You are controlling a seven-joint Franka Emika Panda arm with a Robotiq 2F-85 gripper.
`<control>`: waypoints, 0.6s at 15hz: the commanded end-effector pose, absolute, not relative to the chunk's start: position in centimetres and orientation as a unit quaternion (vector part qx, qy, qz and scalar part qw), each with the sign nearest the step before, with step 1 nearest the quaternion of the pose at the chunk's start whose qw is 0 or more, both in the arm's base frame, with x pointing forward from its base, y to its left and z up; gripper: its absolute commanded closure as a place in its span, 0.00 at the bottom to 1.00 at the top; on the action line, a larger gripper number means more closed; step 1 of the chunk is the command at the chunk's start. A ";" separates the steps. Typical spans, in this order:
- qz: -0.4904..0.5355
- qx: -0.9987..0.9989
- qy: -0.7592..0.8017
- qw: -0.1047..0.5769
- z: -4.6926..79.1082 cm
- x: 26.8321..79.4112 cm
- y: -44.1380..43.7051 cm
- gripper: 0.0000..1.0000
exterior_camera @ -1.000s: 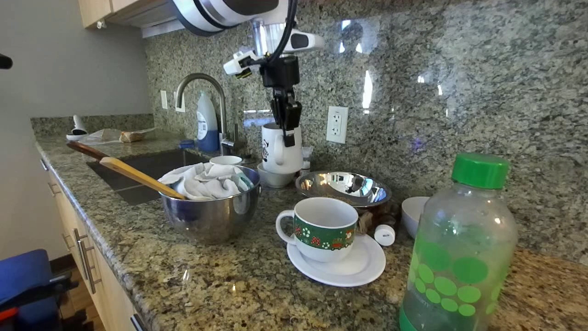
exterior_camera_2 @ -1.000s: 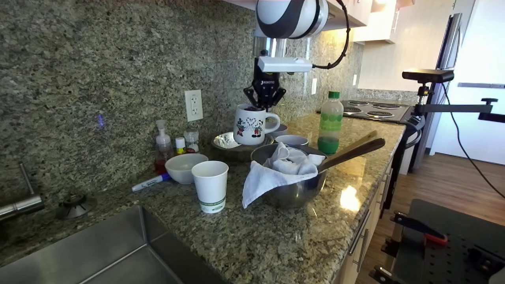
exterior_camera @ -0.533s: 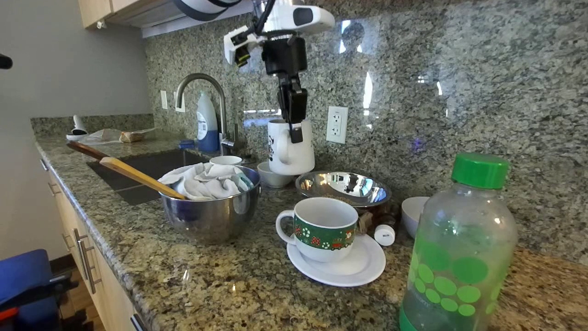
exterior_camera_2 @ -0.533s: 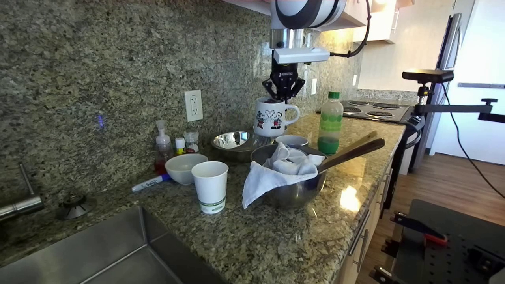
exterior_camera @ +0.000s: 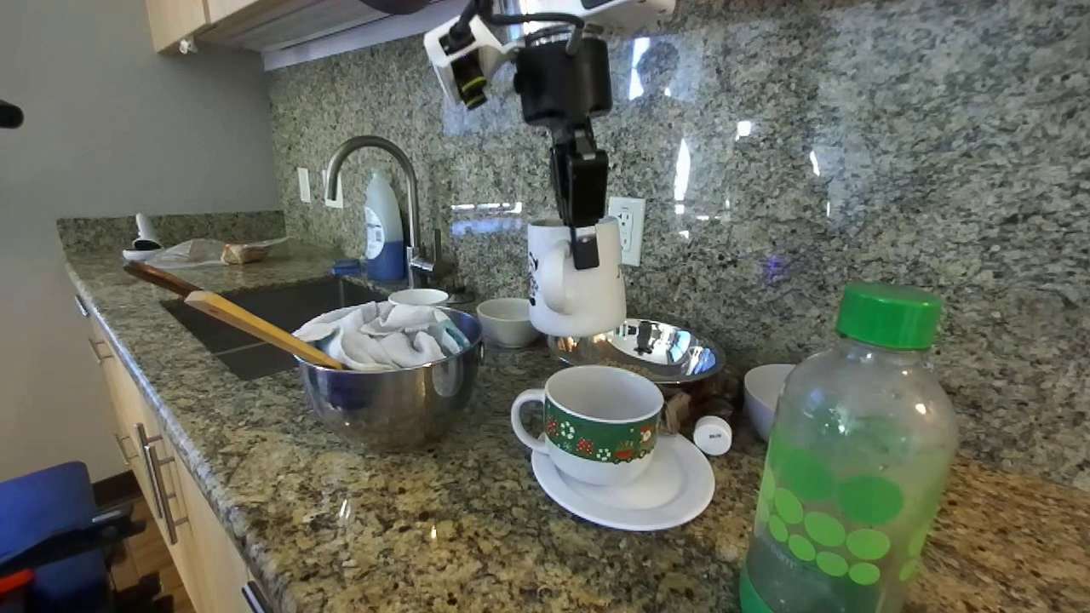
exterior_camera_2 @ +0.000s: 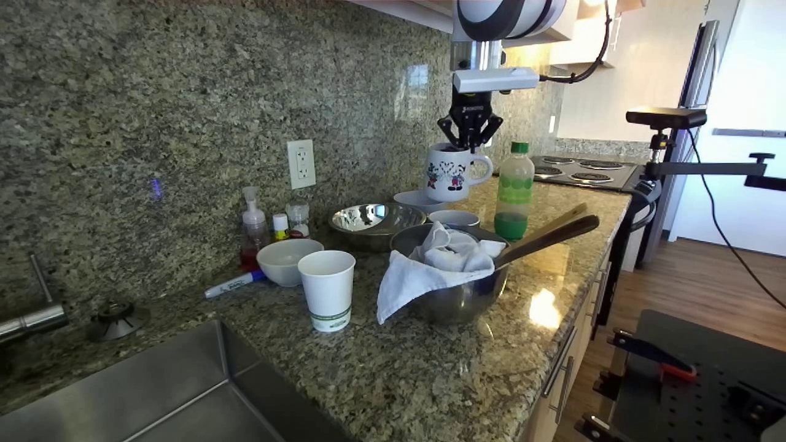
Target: Move the white mug to the front right side of the countertop
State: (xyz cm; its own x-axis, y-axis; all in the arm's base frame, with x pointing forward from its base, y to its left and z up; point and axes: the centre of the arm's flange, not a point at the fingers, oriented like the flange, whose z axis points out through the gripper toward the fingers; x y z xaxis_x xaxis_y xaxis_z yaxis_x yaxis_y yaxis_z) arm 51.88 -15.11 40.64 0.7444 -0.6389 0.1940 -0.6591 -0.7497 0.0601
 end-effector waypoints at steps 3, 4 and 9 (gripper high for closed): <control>0.084 0.909 -0.402 0.072 42.3 47.7 -18.6 0.94; 0.084 0.905 -0.411 0.072 42.3 47.0 -19.4 0.94; 0.084 0.887 -0.447 0.081 42.5 44.6 -22.1 0.94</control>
